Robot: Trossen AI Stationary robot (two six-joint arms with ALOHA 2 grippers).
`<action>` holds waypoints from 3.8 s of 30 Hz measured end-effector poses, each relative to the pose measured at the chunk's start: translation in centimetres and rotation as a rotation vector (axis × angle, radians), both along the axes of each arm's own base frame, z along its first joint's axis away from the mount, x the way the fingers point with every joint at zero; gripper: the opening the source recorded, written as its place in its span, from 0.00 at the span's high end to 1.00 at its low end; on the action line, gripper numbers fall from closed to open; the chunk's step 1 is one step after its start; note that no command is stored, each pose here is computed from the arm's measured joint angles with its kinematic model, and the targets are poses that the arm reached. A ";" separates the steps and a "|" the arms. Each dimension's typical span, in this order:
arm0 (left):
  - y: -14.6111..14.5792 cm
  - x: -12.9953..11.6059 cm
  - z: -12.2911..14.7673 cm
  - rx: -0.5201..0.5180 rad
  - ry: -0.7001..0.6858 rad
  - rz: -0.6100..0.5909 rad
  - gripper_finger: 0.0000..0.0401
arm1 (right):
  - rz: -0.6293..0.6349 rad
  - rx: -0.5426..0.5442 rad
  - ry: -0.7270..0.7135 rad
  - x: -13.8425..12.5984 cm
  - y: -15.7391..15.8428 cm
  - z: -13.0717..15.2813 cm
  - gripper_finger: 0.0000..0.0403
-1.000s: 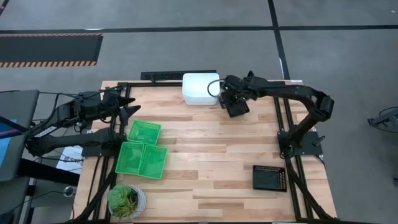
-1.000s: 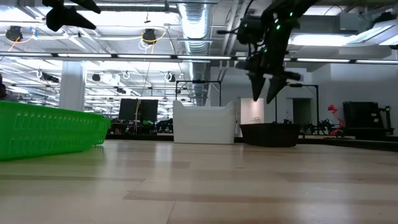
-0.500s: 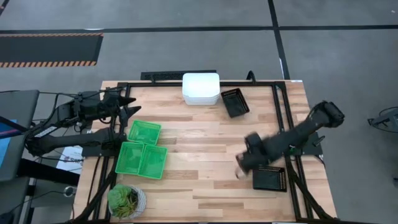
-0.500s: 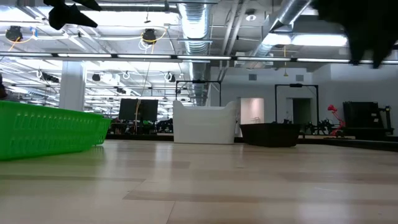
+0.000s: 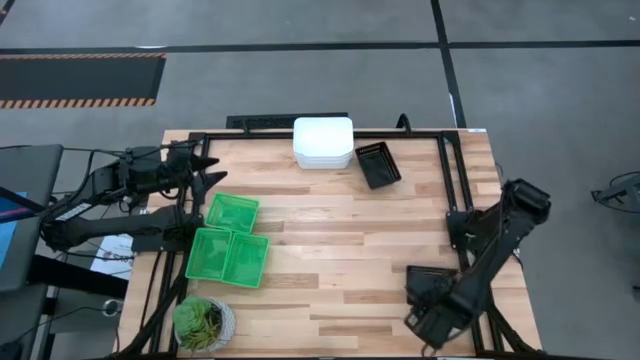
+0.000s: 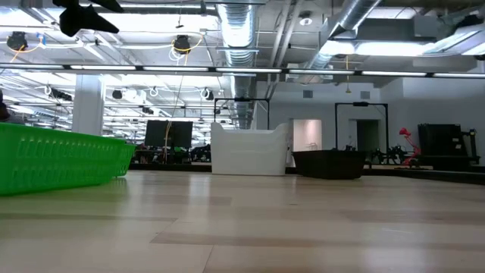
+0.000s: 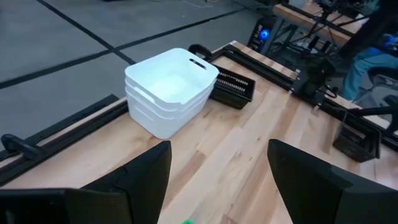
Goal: Stack baskets by color
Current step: Stack the bottom black bin into the top black bin
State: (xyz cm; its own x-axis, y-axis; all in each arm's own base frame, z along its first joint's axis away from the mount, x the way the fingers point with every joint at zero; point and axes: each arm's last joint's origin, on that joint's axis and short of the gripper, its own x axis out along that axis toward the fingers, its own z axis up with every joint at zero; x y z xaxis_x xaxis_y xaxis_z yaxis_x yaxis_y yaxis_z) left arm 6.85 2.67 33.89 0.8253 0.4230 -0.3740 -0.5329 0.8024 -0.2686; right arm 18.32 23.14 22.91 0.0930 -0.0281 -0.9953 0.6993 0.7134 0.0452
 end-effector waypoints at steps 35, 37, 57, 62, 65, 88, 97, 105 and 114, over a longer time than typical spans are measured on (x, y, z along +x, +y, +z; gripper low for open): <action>0.0 -0.1 -0.2 -0.084 -0.024 0.055 0.36 | 0.212 0.120 0.080 -2.0 -0.2 -6.2 0.54; 0.0 -0.1 -0.1 -0.084 -0.031 0.055 0.36 | 0.195 0.120 0.099 -1.8 -0.6 -6.5 0.59; 0.0 -0.1 -0.1 -0.077 -0.024 0.058 0.36 | 0.060 -0.176 -0.117 5.3 -8.3 -6.4 0.98; 0.0 -0.1 -0.1 -0.078 -0.024 0.059 0.36 | 0.060 -0.192 -0.142 7.1 -10.7 -6.3 0.96; 0.0 -0.1 -0.1 -0.078 -0.025 0.060 0.36 | 0.029 -0.193 -0.153 7.8 -11.8 -6.2 0.97; 0.0 -0.1 -0.2 -0.082 -0.016 0.061 0.36 | -0.015 -0.437 -0.149 11.8 -21.4 5.4 0.98; 0.0 -0.1 -0.2 -0.077 -0.014 0.059 0.36 | -0.230 -0.575 -0.261 11.0 -32.2 7.5 0.98; 0.0 -0.1 -0.2 -0.077 -0.013 0.059 0.36 | -0.323 -0.413 -0.232 10.8 -37.2 3.3 0.98; 0.0 -0.2 -0.3 -0.070 -0.005 0.055 0.36 | -0.342 -0.352 -0.106 11.6 -39.1 -0.9 0.97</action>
